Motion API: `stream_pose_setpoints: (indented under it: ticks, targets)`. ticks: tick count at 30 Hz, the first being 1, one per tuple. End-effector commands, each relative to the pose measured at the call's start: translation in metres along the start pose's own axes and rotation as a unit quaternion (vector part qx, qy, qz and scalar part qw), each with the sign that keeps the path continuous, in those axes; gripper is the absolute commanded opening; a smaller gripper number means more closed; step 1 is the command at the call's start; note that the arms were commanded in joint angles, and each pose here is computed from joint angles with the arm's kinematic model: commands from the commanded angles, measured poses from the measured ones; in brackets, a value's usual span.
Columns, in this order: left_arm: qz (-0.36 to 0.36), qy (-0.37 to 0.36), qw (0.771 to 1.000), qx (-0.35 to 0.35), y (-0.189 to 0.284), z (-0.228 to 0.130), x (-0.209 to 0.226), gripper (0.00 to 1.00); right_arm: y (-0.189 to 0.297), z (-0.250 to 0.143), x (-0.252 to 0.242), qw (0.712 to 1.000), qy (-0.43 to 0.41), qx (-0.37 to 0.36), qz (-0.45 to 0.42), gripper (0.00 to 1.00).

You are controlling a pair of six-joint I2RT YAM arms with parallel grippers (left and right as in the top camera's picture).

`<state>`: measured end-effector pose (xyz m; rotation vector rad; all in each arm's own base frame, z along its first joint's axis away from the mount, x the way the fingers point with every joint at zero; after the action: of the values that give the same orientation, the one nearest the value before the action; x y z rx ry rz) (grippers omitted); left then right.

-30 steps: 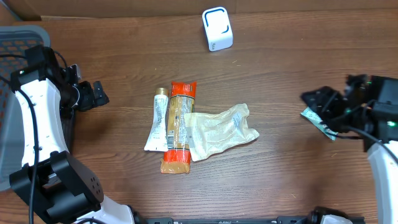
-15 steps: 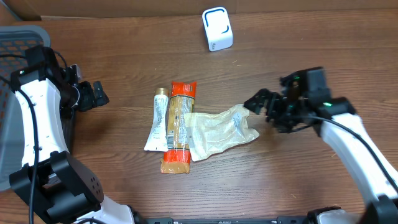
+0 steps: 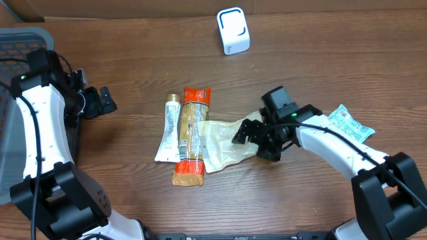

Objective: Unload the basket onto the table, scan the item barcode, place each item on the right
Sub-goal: 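Reach the right gripper to the clear bag and grasp it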

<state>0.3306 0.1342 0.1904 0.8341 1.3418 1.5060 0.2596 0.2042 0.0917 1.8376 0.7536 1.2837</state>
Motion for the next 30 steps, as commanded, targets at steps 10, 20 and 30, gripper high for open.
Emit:
stream_pose_setpoints:
  ticks: [10, 20, 30]
  targets:
    - [-0.001, 0.014, 1.0, -0.004, 0.001, 0.003, 0.004, 1.0, -0.038, -0.018, 0.009, 0.989, -0.076, -0.114, -0.063, 0.7]
    - [-0.001, 0.014, 1.0, -0.004, 0.001, 0.003, 0.004, 1.0, -0.038, -0.01, 0.008, 0.973, -0.091, -0.194, -0.085, 0.71]
    - [-0.001, 0.014, 1.0, -0.004, 0.001, 0.003, 0.004, 1.0, -0.053, 0.007, 0.005, 0.964, -0.094, -0.233, -0.089, 0.63]
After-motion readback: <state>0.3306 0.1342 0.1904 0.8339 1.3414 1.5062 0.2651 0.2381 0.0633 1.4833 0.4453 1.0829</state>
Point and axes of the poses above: each gripper's point midway between its finger pads, its own y axis back along the fingers, its own x axis along the line the jaws close on, z = x × y, the point moved 5 cm from there along y, back along the fingers, and after that the axes turned 1 degree about -y, right-handed, at the moved point
